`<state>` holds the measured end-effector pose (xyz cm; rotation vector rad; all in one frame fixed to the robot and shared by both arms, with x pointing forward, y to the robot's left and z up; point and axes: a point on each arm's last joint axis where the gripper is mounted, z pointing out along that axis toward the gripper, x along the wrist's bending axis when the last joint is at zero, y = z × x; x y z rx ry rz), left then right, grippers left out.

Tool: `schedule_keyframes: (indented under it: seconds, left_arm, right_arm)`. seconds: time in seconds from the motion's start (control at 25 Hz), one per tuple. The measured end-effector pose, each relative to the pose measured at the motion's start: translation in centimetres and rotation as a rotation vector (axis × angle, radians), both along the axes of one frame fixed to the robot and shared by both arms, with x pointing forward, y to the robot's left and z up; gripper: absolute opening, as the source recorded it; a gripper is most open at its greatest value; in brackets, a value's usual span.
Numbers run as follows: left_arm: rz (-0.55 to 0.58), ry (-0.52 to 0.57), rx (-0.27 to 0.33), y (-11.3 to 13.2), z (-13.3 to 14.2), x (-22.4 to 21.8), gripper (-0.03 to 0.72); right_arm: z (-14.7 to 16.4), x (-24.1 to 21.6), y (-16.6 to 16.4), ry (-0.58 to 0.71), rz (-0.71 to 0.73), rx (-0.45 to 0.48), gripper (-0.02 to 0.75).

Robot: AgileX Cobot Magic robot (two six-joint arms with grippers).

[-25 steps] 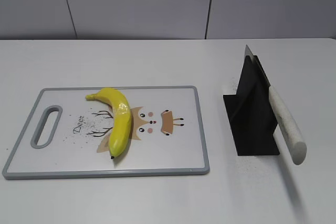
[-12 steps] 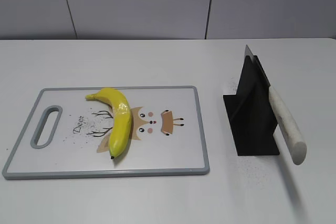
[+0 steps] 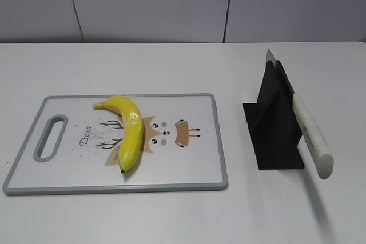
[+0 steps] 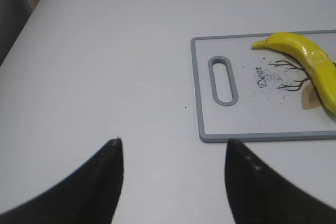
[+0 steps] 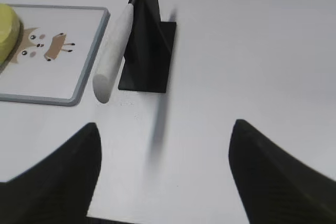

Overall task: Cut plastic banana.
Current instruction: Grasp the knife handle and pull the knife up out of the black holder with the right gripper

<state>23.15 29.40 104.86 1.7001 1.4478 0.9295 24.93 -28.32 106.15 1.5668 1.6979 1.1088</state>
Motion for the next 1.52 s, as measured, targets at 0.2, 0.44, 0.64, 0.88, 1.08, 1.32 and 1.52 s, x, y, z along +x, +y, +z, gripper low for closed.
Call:
schedule_keyframes:
  seconds: [0.2,0.44,0.64,0.88,1.08,1.32,1.52]
  left_arm:
    - [0.0,0.0,0.0,0.0,0.0,0.0,0.588]
    - [0.0,0.0,0.0,0.0,0.0,0.0,0.588]
    - [0.0,0.0,0.0,0.0,0.0,0.0,0.588]
    - [0.0,0.0,0.0,0.0,0.0,0.0,0.588]
    - [0.0,0.0,0.0,0.0,0.0,0.0,0.588]
    - [0.0,0.0,0.0,0.0,0.0,0.0,0.588]
    - [0.0,0.0,0.0,0.0,0.0,0.0,0.588]
  right_arm:
    - [2.7,3.8,0.3,0.129,0.006,0.018,0.555]
    - [4.7,8.5,0.5,0.291,0.014,0.018,0.509]
    - [5.2,11.9,1.8,0.38,0.102,-0.012,0.497]
    - [4.3,14.9,5.6,0.515,0.175,-0.122,0.498]
    - [2.3,17.8,7.6,0.663,0.162,-0.108,0.496]
    - [-1.9,21.1,9.1,0.825,0.08,-0.101,0.496]
    - [-5.1,23.3,10.1,0.88,0.01,-0.078,0.496]
